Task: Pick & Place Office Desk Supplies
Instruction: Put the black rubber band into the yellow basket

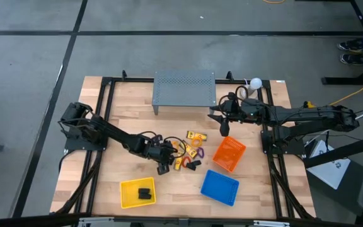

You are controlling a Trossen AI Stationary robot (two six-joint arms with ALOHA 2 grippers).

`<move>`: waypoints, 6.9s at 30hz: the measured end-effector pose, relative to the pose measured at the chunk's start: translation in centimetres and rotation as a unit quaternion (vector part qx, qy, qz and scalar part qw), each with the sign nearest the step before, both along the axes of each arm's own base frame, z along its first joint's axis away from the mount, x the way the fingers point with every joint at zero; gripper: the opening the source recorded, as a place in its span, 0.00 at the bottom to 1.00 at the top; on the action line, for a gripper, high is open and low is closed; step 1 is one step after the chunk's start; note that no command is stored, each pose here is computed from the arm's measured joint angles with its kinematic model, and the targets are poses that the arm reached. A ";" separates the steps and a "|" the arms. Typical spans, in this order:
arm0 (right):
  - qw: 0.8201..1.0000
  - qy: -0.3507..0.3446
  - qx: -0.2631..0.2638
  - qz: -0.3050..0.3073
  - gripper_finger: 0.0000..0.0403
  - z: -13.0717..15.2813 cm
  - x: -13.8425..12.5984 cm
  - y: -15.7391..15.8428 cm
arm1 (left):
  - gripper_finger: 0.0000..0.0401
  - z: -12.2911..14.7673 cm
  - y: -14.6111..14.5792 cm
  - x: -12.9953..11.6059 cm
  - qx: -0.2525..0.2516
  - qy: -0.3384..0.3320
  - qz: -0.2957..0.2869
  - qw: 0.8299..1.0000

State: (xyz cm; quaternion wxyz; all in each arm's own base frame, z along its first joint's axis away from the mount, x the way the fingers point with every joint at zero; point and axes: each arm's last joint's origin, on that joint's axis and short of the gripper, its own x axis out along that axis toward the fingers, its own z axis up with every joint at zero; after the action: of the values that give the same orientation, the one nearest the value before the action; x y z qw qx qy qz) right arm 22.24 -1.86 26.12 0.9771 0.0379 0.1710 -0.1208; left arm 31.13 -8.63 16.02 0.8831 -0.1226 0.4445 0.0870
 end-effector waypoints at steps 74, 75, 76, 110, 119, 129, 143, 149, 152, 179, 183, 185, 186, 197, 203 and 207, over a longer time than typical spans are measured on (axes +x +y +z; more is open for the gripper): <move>1.000 0.019 0.015 0.009 0.41 -0.9 0.7 0.0 | 0.35 2.0 -12.1 -10.4 -0.055 0.053 -0.047 0.996; 1.000 0.019 0.015 0.009 0.41 -0.9 0.7 0.0 | 0.37 2.6 -11.9 -10.4 -0.050 0.037 -0.048 0.997; 1.000 0.019 0.015 0.009 0.41 -0.9 0.7 0.0 | 0.38 3.2 -11.8 -10.5 -0.047 0.023 -0.049 0.997; 1.000 0.018 0.019 0.009 0.41 -0.9 0.7 0.0 | 0.44 2.3 -0.2 2.8 0.141 -0.175 -0.196 0.954; 1.000 0.018 0.019 0.009 0.41 -0.9 0.7 0.1 | 0.44 0.6 -1.2 6.2 0.128 -0.151 -0.235 0.951; 0.999 0.018 0.025 0.018 0.41 -0.9 0.7 0.1 | 0.44 0.3 -0.6 8.0 0.110 -0.085 -0.243 0.960; 0.999 0.026 0.024 0.021 0.41 -1.1 0.6 0.1 | 0.44 -0.2 -0.8 7.8 0.047 -0.071 -0.254 0.963; 0.999 0.026 0.024 0.020 0.41 -1.2 0.6 0.1 | 0.38 -0.4 -0.8 7.8 0.062 -0.069 -0.262 0.961; 0.999 0.026 0.024 0.019 0.41 -1.2 0.6 0.1 | 0.26 -0.3 -0.7 7.9 0.073 -0.073 -0.264 0.959; 0.999 0.043 0.028 0.017 0.41 -1.5 0.5 0.1 | 0.01 11.9 -5.3 -2.3 0.027 -0.043 -0.306 0.951; 0.999 0.043 0.028 0.018 0.41 -1.5 0.5 0.1 | 0.01 11.7 -7.4 -4.2 0.004 -0.014 -0.282 0.959; 0.999 0.043 0.028 0.017 0.41 -1.5 0.5 0.1 | 0.01 10.9 -8.3 -5.1 -0.018 0.004 -0.268 0.963; 0.999 0.043 0.028 0.018 0.41 -1.5 0.5 0.1 | 0.01 10.4 -8.8 -5.5 -0.027 0.015 -0.259 0.965; 0.999 0.043 0.027 0.018 0.41 -1.5 0.5 0.1 | 0.01 7.0 -11.9 -9.5 -0.083 0.071 -0.162 0.981; 0.999 0.043 0.027 0.018 0.41 -1.5 0.5 0.1 | 0.00 6.9 -12.7 -10.4 -0.094 0.074 -0.136 0.983; 0.999 0.043 0.027 0.018 0.41 -1.5 0.5 0.1 | 0.01 6.7 -12.7 -10.9 -0.095 0.089 -0.109 0.985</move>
State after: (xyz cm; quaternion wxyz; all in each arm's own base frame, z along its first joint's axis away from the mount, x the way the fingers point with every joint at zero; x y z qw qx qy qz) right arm 22.72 -1.73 24.63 0.9695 0.0555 0.2168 -0.0997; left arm 20.21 -21.34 22.73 0.8283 -0.1485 0.5387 -0.0419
